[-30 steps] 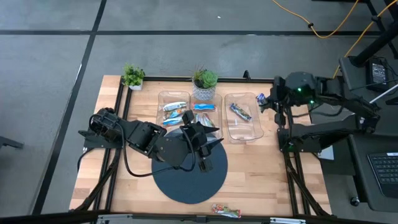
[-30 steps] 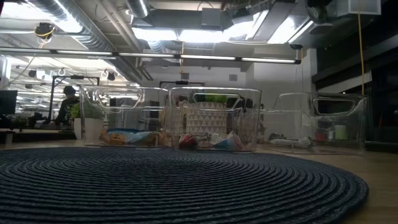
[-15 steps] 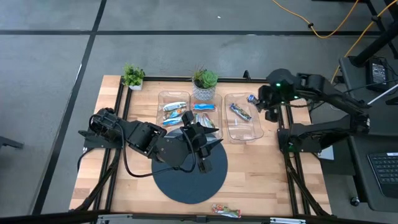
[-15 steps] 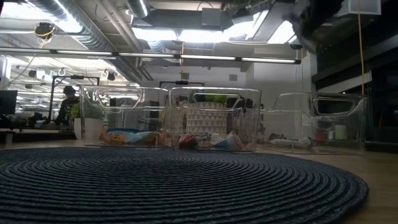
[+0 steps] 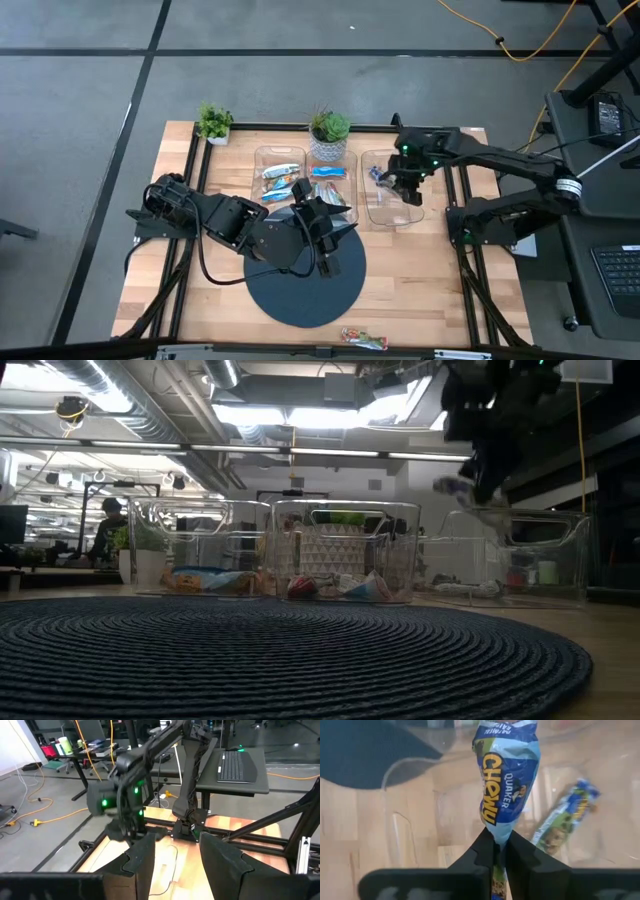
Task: Pick and place Granola Bars by type
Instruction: Put the blue granola bar into the right transparent bin, then put the red granola bar into the middle transparent bin
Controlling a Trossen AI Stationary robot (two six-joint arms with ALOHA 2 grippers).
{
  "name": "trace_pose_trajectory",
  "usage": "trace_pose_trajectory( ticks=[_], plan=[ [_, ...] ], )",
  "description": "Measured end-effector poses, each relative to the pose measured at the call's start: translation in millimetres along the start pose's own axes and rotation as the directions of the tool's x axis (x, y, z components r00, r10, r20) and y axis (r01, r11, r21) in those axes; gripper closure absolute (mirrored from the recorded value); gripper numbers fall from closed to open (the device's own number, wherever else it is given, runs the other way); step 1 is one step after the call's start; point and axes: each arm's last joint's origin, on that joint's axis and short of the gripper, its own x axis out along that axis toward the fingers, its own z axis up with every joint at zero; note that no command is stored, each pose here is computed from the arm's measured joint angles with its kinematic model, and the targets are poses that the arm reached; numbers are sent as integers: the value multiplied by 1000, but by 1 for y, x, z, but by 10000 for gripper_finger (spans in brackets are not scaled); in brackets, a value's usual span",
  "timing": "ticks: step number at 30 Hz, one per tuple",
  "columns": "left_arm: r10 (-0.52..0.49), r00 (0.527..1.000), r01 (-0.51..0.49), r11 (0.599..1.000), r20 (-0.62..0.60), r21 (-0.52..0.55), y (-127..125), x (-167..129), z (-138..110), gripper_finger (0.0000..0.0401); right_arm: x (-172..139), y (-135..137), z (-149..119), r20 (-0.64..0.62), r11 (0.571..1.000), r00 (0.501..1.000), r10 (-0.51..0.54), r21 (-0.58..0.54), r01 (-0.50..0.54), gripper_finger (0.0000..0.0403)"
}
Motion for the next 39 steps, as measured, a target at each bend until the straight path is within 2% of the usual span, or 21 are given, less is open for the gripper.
trace_pose_trajectory(
  ticks=[8, 13, 20, 31, 39],
  plan=[
    [5, 1000, -5, 1000, 0, 1, 0, 0, 0, 254, 46, -13, -9, -105, 999, 993, 46, 27, -43, 365],
    [13, 1000, -13, 1000, 0, 0, 2, 2, 0, 254, 62, -17, -9, -130, 997, 989, 71, 24, -68, 375],
    [17, 1000, -17, 1000, -3, 3, 1, 4, -1, 254, 76, -21, -8, -162, 996, 983, 87, 39, -81, 350],
    [28, 998, -26, 999, -49, 26, -1, 13, -10, 254, 73, -19, -7, -136, 992, 984, 115, 60, -107, 332],
    [93, 993, -89, 994, -70, 58, 2, 12, -14, 254, 48, -5, -10, -88, 992, 988, 125, 34, -123, 300]
  ],
)
